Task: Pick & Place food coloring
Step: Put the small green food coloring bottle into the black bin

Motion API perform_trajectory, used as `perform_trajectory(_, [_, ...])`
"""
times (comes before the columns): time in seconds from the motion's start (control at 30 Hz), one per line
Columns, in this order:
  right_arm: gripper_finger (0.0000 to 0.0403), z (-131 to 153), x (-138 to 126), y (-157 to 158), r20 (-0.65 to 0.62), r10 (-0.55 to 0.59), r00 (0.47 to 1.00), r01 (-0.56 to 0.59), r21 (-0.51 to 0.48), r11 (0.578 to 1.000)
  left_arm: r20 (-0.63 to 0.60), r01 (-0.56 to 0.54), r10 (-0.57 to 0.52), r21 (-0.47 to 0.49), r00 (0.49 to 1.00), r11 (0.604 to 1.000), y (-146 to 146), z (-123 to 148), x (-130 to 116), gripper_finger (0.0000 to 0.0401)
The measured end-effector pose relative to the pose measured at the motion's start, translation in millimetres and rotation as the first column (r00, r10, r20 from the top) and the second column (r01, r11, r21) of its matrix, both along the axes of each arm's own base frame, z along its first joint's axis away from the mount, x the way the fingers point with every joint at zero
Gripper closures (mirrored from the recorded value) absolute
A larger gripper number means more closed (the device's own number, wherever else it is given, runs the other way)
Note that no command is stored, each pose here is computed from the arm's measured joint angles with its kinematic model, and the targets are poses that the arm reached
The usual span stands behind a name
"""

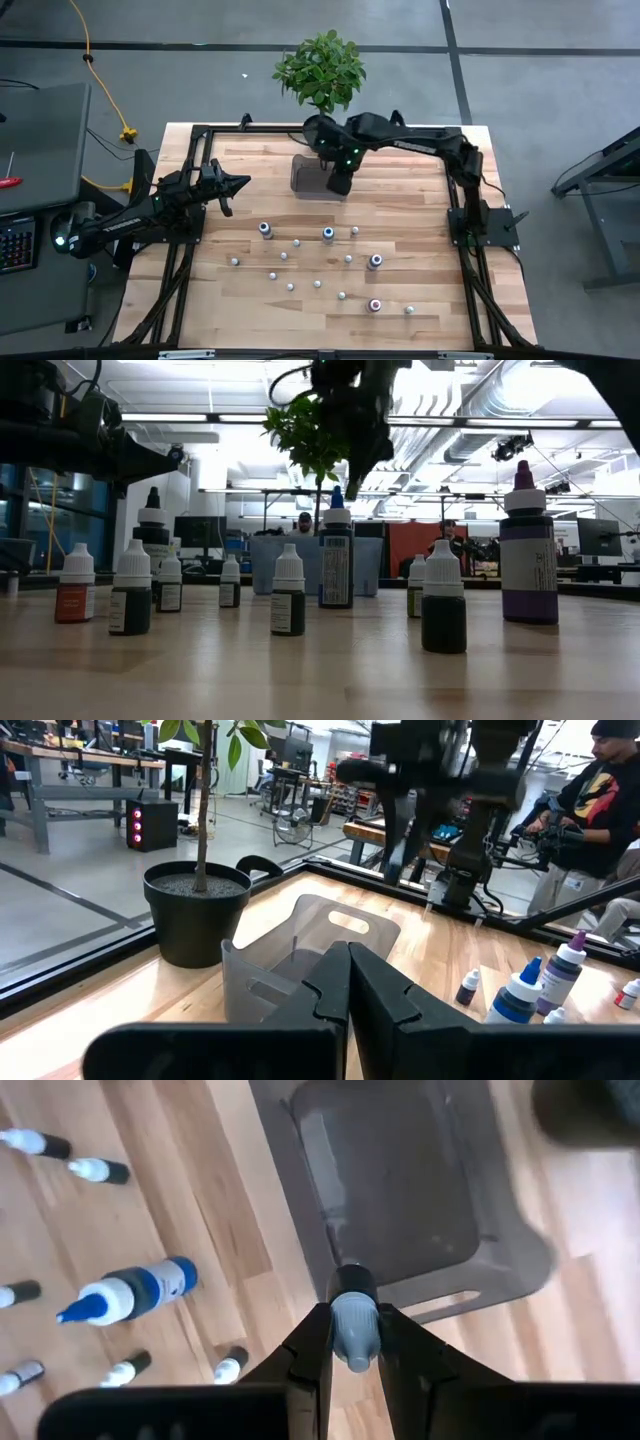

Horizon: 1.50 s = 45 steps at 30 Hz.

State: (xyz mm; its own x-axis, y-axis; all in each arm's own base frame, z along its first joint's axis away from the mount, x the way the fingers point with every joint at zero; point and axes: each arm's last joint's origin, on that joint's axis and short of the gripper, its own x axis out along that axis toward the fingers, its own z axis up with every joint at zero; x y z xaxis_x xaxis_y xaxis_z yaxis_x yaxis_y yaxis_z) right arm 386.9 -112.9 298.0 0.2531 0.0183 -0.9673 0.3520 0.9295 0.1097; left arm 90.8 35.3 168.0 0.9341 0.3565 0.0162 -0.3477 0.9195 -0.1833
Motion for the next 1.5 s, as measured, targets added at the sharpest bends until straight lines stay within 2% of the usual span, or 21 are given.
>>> perform_trajectory(0.2, [0.0347, -28, 3, -6, -0.026, -0.185, 0.982, 0.186, 0.003, 0.983, 0.000, 0.000, 0.000, 0.000, 1.000, 1.000, 0, 0, 0, 0.0401])
perform_trajectory(0.33, [0.0347, -47, 1, -12, -0.042, -0.254, 0.966, 0.256, 0.035, 0.966, 0.000, 0.000, 0.000, 0.000, 1.000, 1.000, 0, 0, 0, 0.0401])
perform_trajectory(0.73, [0.0347, -81, -7, -22, -0.071, -0.309, 0.949, 0.314, 0.088, 0.945, 0.000, 0.000, 0.000, 0.000, 1.000, 1.000, 0, 0, 0, 0.0401])
perform_trajectory(0.9, [0.0347, -82, -4, -22, -0.024, -0.226, 0.974, 0.227, 0.084, 0.970, 0.000, 0.000, 0.000, 0.000, 1.000, 1.000, 0, 0, 0, 0.0401])
perform_trajectory(1.07, [0.0347, -83, -5, -23, -0.023, -0.070, 0.997, 0.070, 0.008, 0.997, 0.000, 0.000, 0.000, 0.000, 1.000, 1.000, 0, 0, 0, 0.0401])
perform_trajectory(1.5, [0.0347, -82, 0, -14, -0.013, 0.163, 0.986, -0.164, -0.056, 0.985, 0.000, 0.000, 0.000, 0.000, 1.000, 1.000, 0, 0, 0, 0.0401])
